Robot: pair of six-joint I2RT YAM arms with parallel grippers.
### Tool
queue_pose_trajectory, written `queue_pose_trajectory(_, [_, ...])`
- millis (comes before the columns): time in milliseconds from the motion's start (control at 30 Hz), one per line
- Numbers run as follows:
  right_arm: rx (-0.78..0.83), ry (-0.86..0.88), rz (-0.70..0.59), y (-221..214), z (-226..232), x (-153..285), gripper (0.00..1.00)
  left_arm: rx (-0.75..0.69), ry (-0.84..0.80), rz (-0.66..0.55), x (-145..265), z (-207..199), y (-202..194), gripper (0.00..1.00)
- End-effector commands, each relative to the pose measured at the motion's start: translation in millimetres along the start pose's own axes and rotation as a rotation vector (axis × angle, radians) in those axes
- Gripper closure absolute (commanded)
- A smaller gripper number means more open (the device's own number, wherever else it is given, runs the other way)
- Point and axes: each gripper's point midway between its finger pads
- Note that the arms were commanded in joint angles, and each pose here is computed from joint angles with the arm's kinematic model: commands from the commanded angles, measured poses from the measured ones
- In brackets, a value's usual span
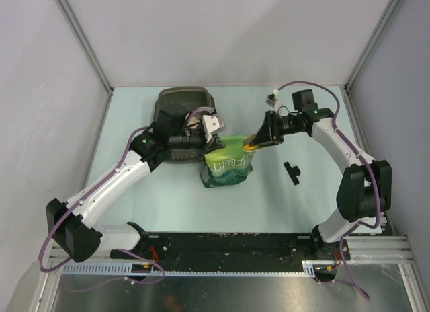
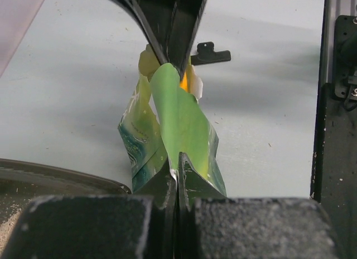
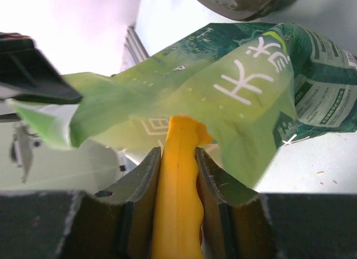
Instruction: Fill the litter box with clean litter
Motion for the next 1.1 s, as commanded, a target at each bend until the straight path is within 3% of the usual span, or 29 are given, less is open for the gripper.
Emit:
queue_pose_trajectory(0, [-0.07,0.263,0.054,-10.2,37.5,39.9,1.0,-0.086,0.014,-0.022,12.7,-3.2,6.0,1.0])
queue_pose_trajectory(367, [-0.099,0.353,-0.03,5.4,43.0,82.0,1.0,-0.134,0.043,0.01,21.3,-3.1,-10.3,1.0])
queue_pose_trajectory(800, [-0.165,0.237,-0.136,5.3,33.1,105.7,1.0,-0.19,0.079,0.022,26.6,1.5,-2.6,1.0])
queue_pose_trajectory(1067, [-0.141,0.18,-0.131,-10.1,19.6,103.9,1.0,-0.194,0.08,0.028,25.7,2.6,-4.3,1.0])
Point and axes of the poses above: each gripper's point midway between its finger pads, its own x axis back along the fingers, its own z axis along the line the jaws close on, y = z × x, and after that the axes turned 10 degrees about -x, right-handed
